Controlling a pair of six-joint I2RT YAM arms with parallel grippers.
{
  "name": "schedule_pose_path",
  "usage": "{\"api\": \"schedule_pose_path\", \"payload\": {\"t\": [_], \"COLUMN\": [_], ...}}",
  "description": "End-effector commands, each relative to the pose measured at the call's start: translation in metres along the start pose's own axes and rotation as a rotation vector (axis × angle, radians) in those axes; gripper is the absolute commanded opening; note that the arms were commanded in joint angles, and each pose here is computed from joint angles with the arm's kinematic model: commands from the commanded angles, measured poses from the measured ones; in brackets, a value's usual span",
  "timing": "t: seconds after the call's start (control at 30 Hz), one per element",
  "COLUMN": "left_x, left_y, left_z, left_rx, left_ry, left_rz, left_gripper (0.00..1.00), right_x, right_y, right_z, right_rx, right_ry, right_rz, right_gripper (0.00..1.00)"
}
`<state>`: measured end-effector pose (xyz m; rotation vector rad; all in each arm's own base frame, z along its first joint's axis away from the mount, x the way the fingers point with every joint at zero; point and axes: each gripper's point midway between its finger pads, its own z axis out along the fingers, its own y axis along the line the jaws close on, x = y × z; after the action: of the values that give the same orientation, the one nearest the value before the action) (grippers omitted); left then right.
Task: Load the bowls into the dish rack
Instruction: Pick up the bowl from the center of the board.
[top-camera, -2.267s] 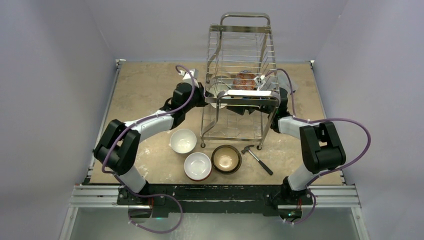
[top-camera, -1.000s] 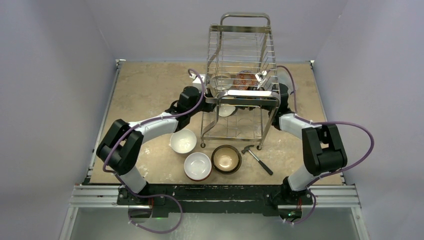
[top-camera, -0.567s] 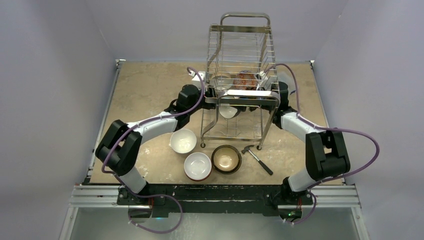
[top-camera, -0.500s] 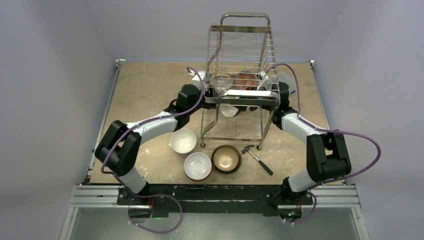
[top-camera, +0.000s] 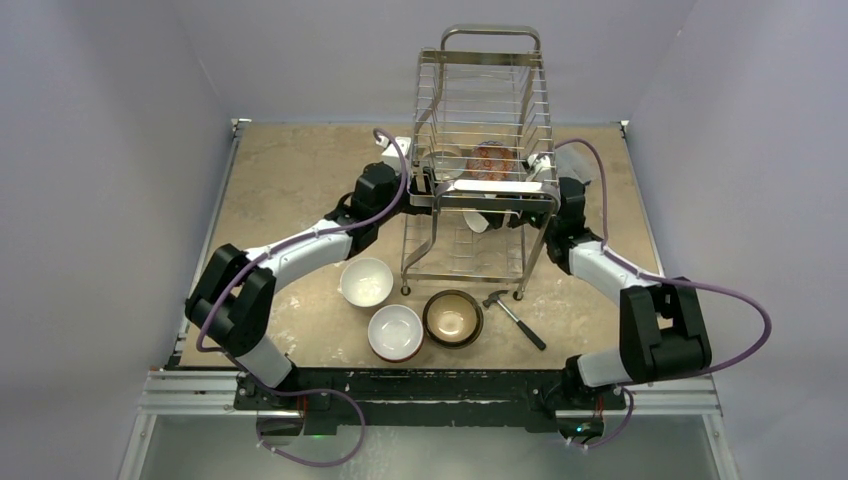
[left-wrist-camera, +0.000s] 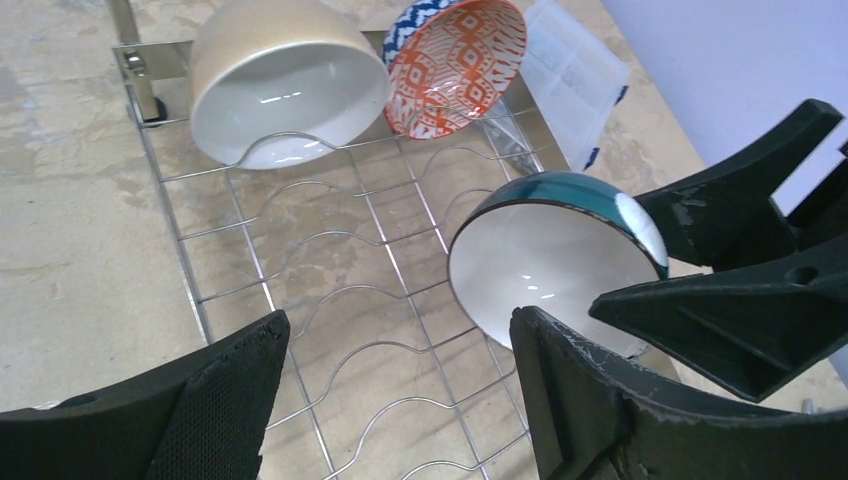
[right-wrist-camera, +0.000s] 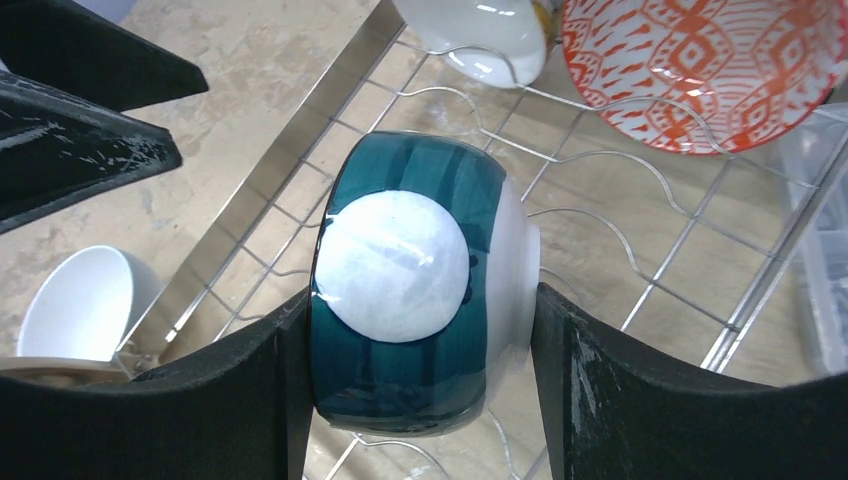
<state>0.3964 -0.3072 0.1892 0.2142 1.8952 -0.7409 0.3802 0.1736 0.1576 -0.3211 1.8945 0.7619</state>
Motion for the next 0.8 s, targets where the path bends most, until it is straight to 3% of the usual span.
{"api": "schedule_pose_path", "payload": {"t": [0.0,0.27,0.77], "left_x": [-0.031,-0.022,-0.024], "left_y": [0.005,0.017,0.019], "left_z": [-0.004,-0.003,-0.003], "left_rx": [-0.067,-0.115,-0.099], "left_ry": [-0.052,-0.009,-0.003], "left_rz": [0.035,0.061,0.062], "left_gripper": [0.80,0.81,0.80], "right_x": [-0.070,-0.079,-0.098], "right_y": [0.007,-0.022,-0.029], "right_z": [-0.013,-0.032,-0.023], "right_rx": [-0.038,-0.076,-0.087], "right_ry": [-0.248,-0.326,-0.395], "right_rz": [-0.183,-0.139,-0.435], "right_gripper": [0.00,0.00,0.00]}}
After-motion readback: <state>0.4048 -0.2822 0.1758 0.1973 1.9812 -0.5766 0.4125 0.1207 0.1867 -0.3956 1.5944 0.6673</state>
